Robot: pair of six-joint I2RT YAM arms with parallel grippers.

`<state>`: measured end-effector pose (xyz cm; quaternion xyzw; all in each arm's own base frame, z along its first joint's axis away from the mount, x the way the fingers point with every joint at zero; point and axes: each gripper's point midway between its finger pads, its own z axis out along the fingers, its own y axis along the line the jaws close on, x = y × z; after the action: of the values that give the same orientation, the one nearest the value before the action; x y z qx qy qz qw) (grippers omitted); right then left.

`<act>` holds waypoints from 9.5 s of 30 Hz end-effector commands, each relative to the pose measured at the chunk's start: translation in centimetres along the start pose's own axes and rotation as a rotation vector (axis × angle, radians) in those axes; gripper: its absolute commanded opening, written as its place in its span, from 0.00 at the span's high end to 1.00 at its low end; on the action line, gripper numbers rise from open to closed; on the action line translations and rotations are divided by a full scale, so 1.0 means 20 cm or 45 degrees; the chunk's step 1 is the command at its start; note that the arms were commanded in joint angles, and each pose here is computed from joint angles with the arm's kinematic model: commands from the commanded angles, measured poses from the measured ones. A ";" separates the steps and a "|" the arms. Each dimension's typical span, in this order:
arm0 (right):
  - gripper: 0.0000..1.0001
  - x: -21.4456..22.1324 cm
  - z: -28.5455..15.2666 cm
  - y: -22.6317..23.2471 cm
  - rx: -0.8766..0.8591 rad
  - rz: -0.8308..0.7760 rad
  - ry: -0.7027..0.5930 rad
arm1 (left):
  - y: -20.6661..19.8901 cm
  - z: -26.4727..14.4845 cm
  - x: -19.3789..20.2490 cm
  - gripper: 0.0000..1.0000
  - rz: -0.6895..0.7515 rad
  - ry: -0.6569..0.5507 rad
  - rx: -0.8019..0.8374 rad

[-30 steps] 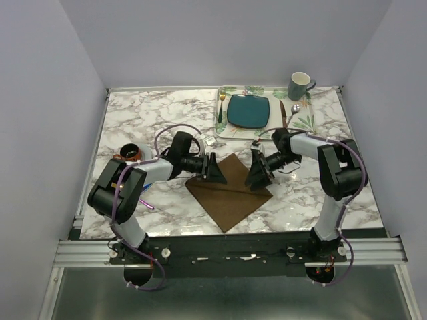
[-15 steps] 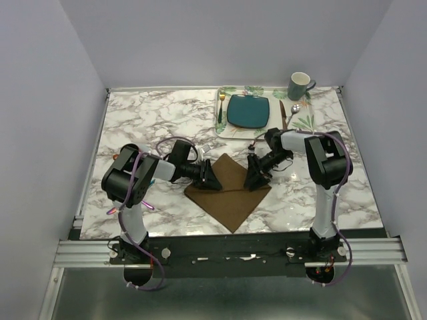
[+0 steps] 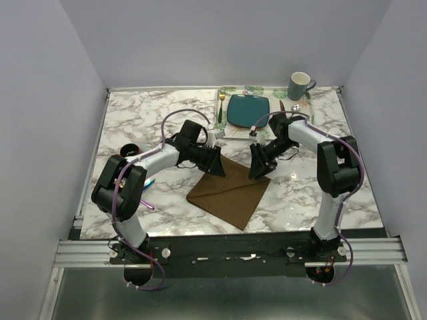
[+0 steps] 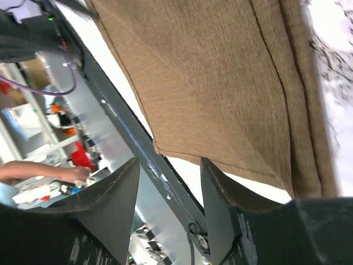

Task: Fold the napkin into a case and place the utensils inside
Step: Move the upper triangle-folded napkin to the center of the board, then pick up the upper triangle-folded napkin from the center of the board, then turn over the upper triangle folded napkin at the center of the board.

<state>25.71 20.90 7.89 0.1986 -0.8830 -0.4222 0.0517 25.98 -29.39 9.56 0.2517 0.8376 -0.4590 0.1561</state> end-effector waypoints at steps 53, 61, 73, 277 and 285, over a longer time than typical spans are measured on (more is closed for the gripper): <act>0.23 -0.09 -0.25 -0.39 0.070 0.198 -0.141 | 0.07 0.60 -0.19 0.35 0.782 0.401 0.053; 0.23 -0.08 -0.22 -0.41 0.057 0.203 -0.116 | 0.13 0.64 -0.07 0.49 0.795 0.501 0.017; 0.22 -0.08 -0.16 -0.46 0.008 0.233 -0.096 | 0.09 0.60 -0.06 0.87 0.957 0.466 0.017; 0.99 0.39 0.05 -0.24 0.567 -1.750 0.063 | 0.06 -0.16 0.42 1.00 1.414 0.301 -0.323; 0.87 0.47 0.09 -0.27 0.552 -1.819 0.144 | 0.10 -0.10 0.57 1.00 1.433 0.430 -0.303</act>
<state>19.22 16.50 2.89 0.7271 -0.6140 -0.1811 -0.2479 18.16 -24.90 5.60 0.7008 0.6194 -0.1880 0.2998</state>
